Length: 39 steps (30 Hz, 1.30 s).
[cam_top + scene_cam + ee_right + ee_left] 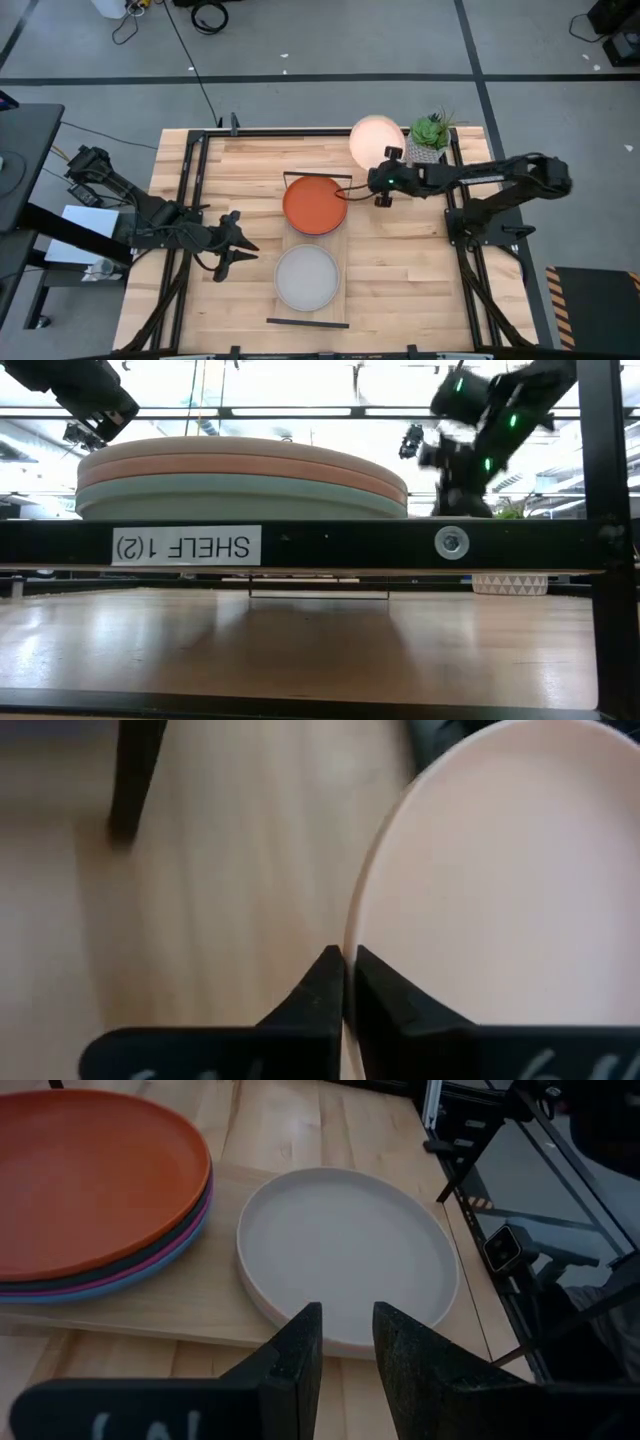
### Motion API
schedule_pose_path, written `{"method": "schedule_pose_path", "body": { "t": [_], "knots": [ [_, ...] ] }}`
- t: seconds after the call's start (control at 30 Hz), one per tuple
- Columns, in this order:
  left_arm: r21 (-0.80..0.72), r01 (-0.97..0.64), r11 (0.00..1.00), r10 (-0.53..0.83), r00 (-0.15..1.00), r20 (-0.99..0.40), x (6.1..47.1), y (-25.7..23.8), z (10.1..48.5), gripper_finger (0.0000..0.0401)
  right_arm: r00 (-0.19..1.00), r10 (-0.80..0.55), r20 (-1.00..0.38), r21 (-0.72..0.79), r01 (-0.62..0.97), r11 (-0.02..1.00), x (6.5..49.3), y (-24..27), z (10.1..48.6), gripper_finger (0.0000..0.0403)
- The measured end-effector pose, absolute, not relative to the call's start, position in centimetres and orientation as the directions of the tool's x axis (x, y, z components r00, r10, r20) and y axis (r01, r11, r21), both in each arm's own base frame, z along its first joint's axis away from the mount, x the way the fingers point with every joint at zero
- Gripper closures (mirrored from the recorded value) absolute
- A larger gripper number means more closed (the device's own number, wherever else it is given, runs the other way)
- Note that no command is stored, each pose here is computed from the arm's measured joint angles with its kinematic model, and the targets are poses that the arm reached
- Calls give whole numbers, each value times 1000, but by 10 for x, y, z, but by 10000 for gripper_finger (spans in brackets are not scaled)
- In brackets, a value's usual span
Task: Place and stack plates onto a shelf
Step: Stack the light pink plate on top of the gray plate on the shelf
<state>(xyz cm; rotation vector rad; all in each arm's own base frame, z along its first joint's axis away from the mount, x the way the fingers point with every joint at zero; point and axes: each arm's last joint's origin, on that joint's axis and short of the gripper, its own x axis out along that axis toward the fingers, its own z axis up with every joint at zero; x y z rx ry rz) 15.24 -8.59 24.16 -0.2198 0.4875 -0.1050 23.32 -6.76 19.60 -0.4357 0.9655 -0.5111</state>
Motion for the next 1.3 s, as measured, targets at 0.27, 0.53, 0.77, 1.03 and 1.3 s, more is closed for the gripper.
{"method": "schedule_pose_path", "body": {
  "t": [0.27, 0.53, 0.77, 1.03, 1.3],
  "knots": [
    [-240, 44, 970, -152, 878, -453, 152, -86, 242, 303, 724, -555, -410, -564, 277, 778, 224, -19, 270, 385],
    [-240, 44, 970, -152, 879, -453, 152, -86, 242, 303, 864, -340, -370, -547, 93, 832, 228, 43, 289, 386],
    [-310, 5, 951, -152, 878, -453, 152, -86, 242, 303, 903, -40, -427, -487, -192, 852, 256, 96, 278, 386],
    [-354, -23, 935, -150, 879, -453, 152, -86, 242, 303, 772, 292, -564, -350, -544, 763, 295, 151, 248, 386],
    [-334, -21, 942, -140, 881, -451, 153, -85, 242, 303, 691, 337, -639, -294, -625, 723, 328, 174, 214, 385]
  ]
}}
